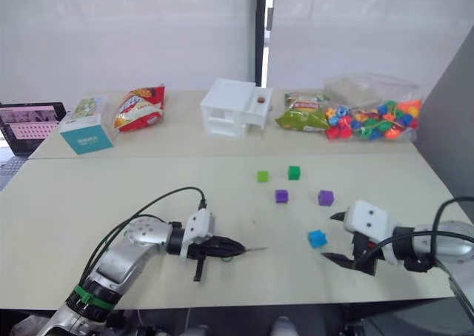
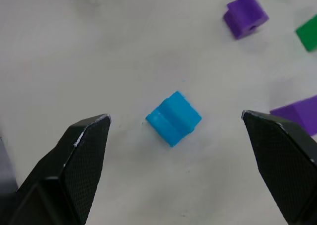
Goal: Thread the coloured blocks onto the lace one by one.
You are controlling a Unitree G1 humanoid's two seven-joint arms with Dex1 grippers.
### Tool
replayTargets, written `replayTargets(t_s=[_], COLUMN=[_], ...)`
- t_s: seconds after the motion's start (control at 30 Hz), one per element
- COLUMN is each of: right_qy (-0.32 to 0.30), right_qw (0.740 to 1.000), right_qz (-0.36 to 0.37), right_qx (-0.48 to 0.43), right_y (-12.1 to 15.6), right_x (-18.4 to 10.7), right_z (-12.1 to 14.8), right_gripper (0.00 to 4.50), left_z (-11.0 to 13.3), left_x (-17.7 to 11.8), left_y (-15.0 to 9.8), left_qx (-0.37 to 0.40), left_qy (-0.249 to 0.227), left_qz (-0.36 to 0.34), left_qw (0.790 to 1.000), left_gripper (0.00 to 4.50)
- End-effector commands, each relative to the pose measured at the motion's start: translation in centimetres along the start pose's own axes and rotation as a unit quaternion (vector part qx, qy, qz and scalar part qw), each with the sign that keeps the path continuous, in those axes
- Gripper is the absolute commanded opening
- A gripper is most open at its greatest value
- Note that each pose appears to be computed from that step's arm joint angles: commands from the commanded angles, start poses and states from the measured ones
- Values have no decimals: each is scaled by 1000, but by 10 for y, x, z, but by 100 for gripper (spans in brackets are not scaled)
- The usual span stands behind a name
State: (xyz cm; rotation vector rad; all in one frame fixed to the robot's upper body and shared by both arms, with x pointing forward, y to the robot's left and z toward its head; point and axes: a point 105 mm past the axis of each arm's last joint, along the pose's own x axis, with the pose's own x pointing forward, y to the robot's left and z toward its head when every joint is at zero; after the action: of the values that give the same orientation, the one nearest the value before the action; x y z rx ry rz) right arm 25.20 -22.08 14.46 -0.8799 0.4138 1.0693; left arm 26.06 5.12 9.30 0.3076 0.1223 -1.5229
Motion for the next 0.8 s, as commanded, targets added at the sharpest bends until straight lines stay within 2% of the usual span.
replayTargets(t_s=[0.03,0.13,0.4,0.5,0.6,0.73,0.8], right_qy=[31,40,49,39,34,38,25], right_qw=[995,991,985,985,986,990,995], right_qz=[43,67,103,117,116,100,88], right_qx=[-81,-112,-127,-121,-117,-91,-49], right_y=[-5,-11,-18,-14,-12,-13,-11], right_x=[8,16,33,38,41,41,41], right_z=[0,-2,-8,-7,-7,-7,0], right_gripper=[448,448,448,366,256,134,132], left_z=[10,11,8,7,8,9,11], left_x=[2,3,4,5,6,6,6], left_y=[-3,-3,-5,-7,-6,-6,-6], left_qx=[22,21,11,10,12,14,14], left_qy=[-6,-7,-8,-8,-9,-10,-12], left_qz=[0,4,15,16,18,20,20], left_qw=[1000,1000,1000,1000,1000,1000,1000], left_gripper=[0,0,0,0,0,0,0])
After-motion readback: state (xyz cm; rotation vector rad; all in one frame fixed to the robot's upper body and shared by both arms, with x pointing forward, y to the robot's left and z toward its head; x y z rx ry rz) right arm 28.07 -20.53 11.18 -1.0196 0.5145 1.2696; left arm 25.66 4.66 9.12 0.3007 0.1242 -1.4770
